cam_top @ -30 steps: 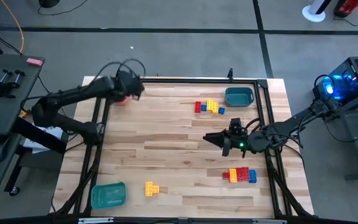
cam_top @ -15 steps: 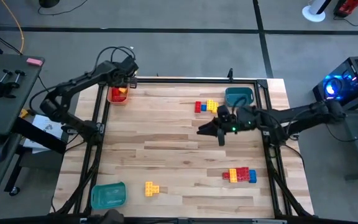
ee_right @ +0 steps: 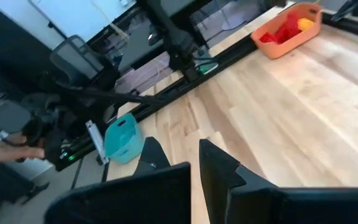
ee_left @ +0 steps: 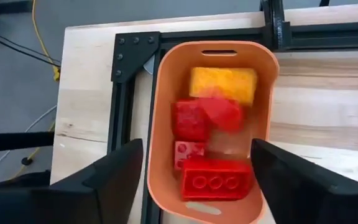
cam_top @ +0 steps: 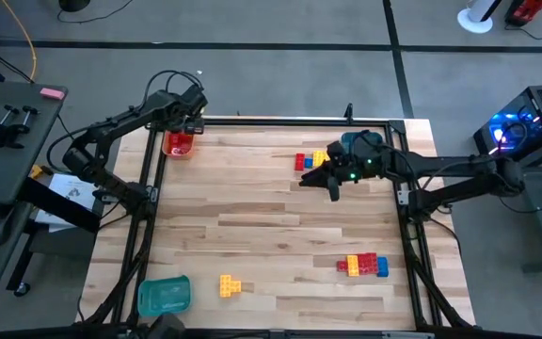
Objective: Sort blocks
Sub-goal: Put the red game piece into the orange bin
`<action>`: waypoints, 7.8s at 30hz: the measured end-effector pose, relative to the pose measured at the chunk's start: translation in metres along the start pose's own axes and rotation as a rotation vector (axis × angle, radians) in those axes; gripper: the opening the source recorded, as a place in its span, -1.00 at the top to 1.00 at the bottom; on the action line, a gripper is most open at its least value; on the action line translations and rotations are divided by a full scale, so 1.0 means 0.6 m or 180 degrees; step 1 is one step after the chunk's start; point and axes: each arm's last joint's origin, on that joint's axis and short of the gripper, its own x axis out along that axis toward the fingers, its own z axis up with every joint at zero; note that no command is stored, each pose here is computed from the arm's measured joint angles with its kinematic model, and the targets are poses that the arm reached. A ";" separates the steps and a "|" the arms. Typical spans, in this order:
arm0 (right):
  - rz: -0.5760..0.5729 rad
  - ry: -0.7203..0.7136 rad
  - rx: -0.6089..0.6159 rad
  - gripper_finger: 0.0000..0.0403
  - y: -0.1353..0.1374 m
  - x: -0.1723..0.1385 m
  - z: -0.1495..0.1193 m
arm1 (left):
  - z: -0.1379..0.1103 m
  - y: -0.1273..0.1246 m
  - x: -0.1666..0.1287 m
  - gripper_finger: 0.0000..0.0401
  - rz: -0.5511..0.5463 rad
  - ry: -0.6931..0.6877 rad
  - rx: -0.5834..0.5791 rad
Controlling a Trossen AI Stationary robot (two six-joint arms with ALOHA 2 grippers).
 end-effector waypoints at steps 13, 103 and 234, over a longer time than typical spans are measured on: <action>0.0267 -0.0133 0.0424 1.00 0.013 0.000 0.008 | -0.113 -0.126 -0.158 -0.48 -0.1978 -0.0904 0.1537; -0.1542 0.2871 -0.0105 0.26 0.128 0.128 -0.254 | -0.220 0.135 -0.368 -0.49 -0.4827 -0.2246 0.1780; -0.0859 0.0829 -0.1146 1.00 0.199 0.038 0.044 | -0.352 -0.346 -0.154 1.00 -0.3212 0.0588 0.1612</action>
